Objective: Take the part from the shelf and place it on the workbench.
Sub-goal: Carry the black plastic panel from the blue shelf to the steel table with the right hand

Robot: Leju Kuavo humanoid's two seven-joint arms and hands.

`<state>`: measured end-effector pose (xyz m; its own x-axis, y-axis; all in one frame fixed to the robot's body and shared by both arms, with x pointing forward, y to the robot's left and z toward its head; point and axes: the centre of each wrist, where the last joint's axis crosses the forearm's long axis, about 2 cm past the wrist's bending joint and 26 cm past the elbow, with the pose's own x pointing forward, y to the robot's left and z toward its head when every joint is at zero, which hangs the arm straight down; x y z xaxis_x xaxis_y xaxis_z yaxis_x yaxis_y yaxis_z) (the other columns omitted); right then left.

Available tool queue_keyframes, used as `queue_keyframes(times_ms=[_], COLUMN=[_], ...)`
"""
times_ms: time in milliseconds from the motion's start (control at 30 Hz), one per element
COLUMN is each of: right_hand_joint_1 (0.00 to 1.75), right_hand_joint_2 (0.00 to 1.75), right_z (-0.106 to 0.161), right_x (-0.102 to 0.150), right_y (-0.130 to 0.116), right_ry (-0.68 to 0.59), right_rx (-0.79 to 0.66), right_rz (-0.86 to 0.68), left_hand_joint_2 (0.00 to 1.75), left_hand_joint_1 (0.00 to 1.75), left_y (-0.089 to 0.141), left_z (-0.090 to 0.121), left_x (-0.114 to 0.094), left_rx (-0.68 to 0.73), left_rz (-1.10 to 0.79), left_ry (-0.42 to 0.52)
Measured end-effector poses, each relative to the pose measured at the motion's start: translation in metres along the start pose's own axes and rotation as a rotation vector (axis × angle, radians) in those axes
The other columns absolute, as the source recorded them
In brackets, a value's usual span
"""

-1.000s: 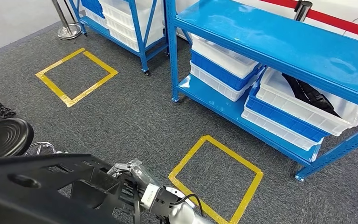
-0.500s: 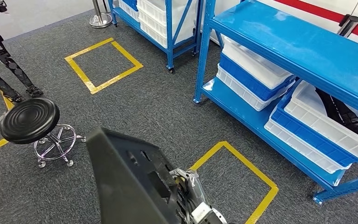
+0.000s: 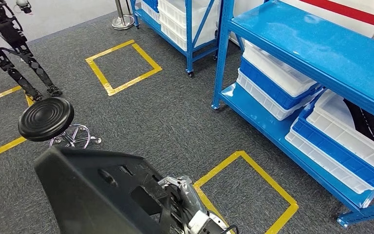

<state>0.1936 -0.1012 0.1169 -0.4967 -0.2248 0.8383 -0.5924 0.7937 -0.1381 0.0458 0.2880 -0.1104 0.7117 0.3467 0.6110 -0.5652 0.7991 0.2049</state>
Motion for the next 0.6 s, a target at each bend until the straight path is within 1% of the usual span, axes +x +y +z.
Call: queue_keyframes(times_ms=[100,233,333,500,600], right_hand_joint_1=[1.75,1.75,1.75,1.75,1.75], right_hand_joint_2=[1.75,1.75,1.75,1.75,1.75], right_z=[-0.003,-0.018,-0.02,-0.016,-0.008], right_x=[0.0,0.002,0.003,0.002,0.005], right_y=[0.0,-0.001,-0.001,-0.004,-0.014], right_ry=[-0.004,-0.038,-0.044,-0.039,-0.043], right_rx=[0.008,0.024,0.023,0.016,-0.028], right_rz=[-0.009,-0.027,-0.026,-0.015,0.037], left_hand_joint_2=[1.75,1.75,1.75,1.75,1.75], left_hand_joint_1=[0.0,0.0,0.0,0.0,0.0], left_y=[0.0,-0.003,-0.004,-0.01,-0.012], left_z=[0.001,0.003,0.005,0.008,0.01], left_x=[-0.001,-0.003,-0.005,-0.005,-0.008], left_rx=[0.016,0.072,0.077,0.067,0.029], left_rz=[0.001,0.0,-0.003,-0.002,0.0], left_ry=[0.002,0.017,0.024,0.025,0.001])
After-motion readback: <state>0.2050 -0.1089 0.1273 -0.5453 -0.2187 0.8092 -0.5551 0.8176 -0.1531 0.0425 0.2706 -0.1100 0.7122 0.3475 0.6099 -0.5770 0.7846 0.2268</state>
